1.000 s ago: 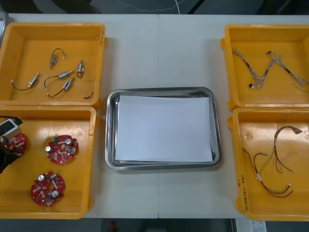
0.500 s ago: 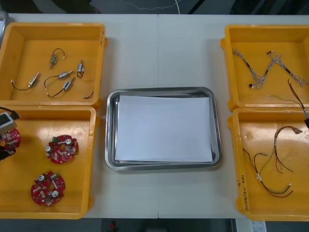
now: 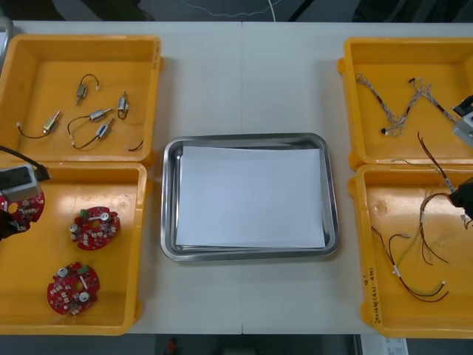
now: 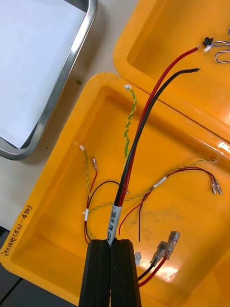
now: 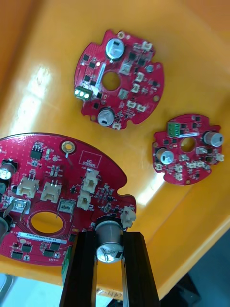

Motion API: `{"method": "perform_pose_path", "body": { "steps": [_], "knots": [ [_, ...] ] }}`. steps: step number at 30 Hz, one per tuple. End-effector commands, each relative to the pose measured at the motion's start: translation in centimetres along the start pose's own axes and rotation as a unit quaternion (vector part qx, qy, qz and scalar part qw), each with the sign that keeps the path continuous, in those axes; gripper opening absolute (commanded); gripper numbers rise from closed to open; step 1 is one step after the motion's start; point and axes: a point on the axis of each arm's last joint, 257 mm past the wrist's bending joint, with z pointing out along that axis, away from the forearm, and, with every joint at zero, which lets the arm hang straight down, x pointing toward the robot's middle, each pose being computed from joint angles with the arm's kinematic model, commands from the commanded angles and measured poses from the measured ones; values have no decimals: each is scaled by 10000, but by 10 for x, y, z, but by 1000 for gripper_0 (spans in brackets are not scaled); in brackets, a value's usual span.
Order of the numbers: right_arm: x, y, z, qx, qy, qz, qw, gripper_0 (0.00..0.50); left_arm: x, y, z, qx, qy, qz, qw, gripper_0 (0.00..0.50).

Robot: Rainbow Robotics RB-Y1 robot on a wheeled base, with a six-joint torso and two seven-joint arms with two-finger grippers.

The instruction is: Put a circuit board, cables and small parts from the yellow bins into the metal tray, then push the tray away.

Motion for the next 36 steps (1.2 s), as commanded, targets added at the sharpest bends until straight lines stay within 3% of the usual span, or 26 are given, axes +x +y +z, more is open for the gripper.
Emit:
{"method": "perform_pose_path", "body": {
  "steps": [1, 14, 23, 28, 36],
  "knots": [
    [6, 0, -4, 113, 113, -420, 9990, 0, -23, 7, -30, -293, -33, -634, 9976, 0],
    [6, -3, -3, 184, 110, -442, 9988, 0, -91, -21, -28, -233, -158, -360, 9990, 0],
    [5, -7, -3, 260, 98, -422, 9987, 0, -139, -38, -20, -155, -302, 99, 9994, 0],
    [4, -7, -3, 263, 90, -411, 9988, 0, -163, -48, -16, -193, -379, 325, 9986, 0],
    [4, -8, -3, 268, 93, -402, 9988, 0, -202, -68, -8, -17, -535, 498, 9973, 0]
  ]
}}
